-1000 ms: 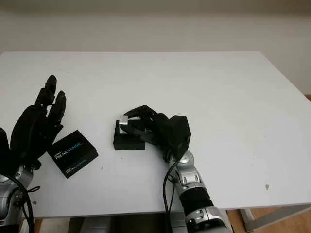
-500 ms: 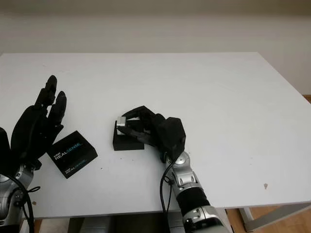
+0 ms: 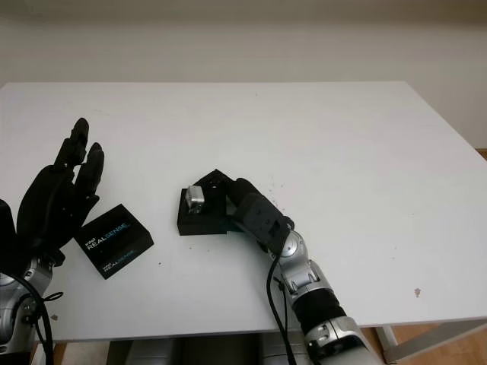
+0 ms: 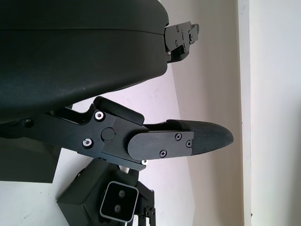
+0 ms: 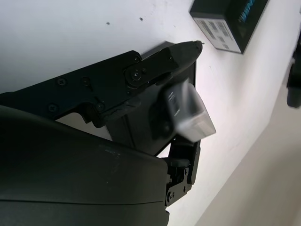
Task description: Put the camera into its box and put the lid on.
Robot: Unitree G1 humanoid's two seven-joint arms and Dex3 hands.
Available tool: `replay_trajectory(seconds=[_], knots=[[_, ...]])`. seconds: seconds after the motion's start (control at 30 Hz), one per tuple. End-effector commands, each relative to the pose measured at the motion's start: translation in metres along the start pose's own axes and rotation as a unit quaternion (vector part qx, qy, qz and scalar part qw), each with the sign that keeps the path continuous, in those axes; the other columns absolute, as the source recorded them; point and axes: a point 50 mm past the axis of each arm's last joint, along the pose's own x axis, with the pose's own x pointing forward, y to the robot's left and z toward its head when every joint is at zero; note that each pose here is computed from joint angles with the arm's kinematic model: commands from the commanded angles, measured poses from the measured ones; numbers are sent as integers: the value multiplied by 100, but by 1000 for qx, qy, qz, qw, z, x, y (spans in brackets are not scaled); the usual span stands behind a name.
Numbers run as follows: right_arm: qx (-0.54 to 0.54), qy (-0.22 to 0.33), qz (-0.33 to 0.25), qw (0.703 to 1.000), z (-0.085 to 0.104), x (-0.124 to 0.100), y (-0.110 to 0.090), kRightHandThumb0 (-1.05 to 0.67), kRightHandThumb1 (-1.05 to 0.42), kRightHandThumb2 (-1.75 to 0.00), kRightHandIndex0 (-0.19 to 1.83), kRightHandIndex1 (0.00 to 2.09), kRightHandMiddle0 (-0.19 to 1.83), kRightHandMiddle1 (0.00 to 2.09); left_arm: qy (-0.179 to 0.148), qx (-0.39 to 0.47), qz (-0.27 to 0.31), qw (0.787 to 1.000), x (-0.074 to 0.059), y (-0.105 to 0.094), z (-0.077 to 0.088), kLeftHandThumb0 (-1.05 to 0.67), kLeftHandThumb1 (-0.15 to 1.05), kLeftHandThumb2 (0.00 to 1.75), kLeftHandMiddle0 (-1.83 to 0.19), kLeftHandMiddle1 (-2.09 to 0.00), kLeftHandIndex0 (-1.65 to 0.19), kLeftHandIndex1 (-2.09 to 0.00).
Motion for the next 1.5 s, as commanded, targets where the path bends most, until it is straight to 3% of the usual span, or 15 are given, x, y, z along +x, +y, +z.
replay_trajectory(seconds=[0.0,0.2,0.7,0.83,1.07,1.17,1.3,1.47], knots=[[-21,-5,5,1000,2,-2,0,-72,-89,-5,-13,2,3,41,-13,1,1,1000,2,2,4,-73,105,45,19,0,19,0],[-52,-32,-16,998,12,-7,-12,-69,-90,-5,-19,0,3,25,-15,5,-3,1000,3,2,5,-74,105,45,19,0,19,0],[-86,-65,-64,992,27,-17,-30,-73,-91,-5,-19,0,6,17,-9,9,-3,1000,2,1,3,-74,105,46,19,0,19,0],[-134,-99,-95,981,47,-20,-55,-61,-89,-5,-17,1,7,15,-10,3,1,1000,2,1,3,-73,105,45,19,0,19,0],[-286,-179,-85,938,94,-25,-97,-52,-84,-4,12,15,25,23,-9,11,-3,1000,1,-1,3,-73,105,47,19,0,19,0],[-393,-190,-53,898,122,-25,-107,-51,-83,-5,22,19,30,25,-9,9,-4,1000,0,-3,2,-72,105,47,19,0,19,0],[-491,-192,1,849,153,-22,-111,-52,-82,-5,28,21,33,25,-11,5,-4,1000,0,-4,2,-73,105,47,19,0,19,0],[-581,-181,42,793,165,-14,-105,-63,-82,-5,27,19,30,24,-9,9,-9,1000,0,-6,1,-73,105,49,19,0,19,0]])
